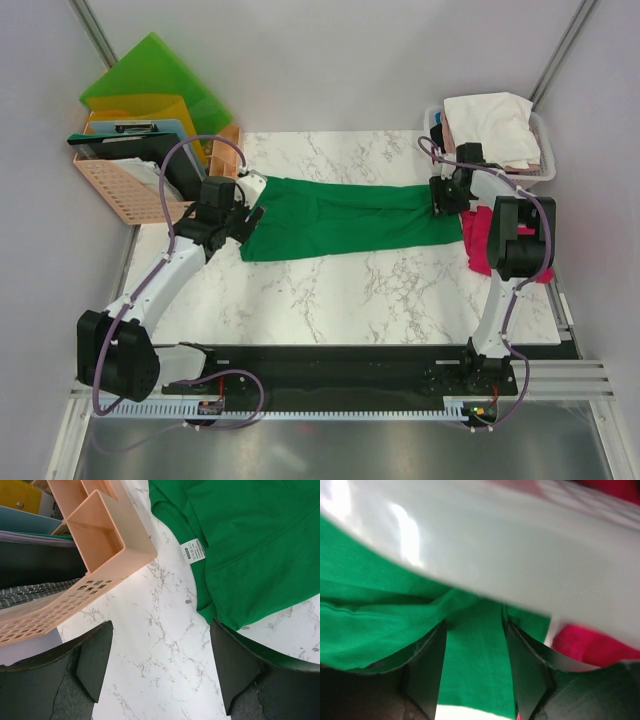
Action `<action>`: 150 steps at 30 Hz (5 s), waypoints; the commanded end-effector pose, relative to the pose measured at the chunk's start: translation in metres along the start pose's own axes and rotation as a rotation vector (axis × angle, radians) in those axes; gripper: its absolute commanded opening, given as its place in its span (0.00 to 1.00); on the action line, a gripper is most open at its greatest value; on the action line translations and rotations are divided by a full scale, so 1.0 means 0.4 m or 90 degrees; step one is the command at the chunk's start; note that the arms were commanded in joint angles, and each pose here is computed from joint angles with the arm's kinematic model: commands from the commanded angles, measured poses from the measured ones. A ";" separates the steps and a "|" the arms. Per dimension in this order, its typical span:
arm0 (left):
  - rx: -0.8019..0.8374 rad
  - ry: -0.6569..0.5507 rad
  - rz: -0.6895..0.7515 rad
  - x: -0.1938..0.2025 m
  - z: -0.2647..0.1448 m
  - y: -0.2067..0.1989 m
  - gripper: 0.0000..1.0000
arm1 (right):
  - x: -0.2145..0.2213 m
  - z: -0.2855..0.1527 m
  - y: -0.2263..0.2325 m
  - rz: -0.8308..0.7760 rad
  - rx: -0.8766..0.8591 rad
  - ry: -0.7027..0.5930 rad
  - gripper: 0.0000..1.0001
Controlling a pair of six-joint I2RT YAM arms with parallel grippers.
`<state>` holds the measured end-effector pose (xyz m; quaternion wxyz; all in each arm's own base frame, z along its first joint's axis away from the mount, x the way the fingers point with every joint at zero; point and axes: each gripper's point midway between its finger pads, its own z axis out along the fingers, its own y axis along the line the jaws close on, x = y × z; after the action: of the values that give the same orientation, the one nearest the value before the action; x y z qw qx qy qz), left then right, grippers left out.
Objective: Fold and stack the t-shirts
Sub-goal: Fold the other side of the tshirt into a rectangle
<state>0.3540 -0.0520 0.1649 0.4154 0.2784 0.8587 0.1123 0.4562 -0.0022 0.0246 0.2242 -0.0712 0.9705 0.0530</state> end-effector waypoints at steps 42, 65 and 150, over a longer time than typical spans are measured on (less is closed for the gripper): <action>0.003 -0.014 -0.005 -0.009 0.015 -0.005 0.85 | -0.147 -0.107 0.025 -0.032 0.005 -0.090 0.48; 0.004 -0.008 0.000 -0.006 0.016 -0.004 0.85 | -0.075 -0.011 0.006 -0.023 0.018 -0.034 0.00; 0.013 0.004 0.012 0.022 0.029 -0.021 0.85 | 0.006 -0.116 0.008 -0.027 0.058 -0.042 0.00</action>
<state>0.3498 -0.0517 0.1453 0.3942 0.2850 0.8669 0.1094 0.4310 0.0028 0.0514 0.2409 -0.0900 0.9660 0.0278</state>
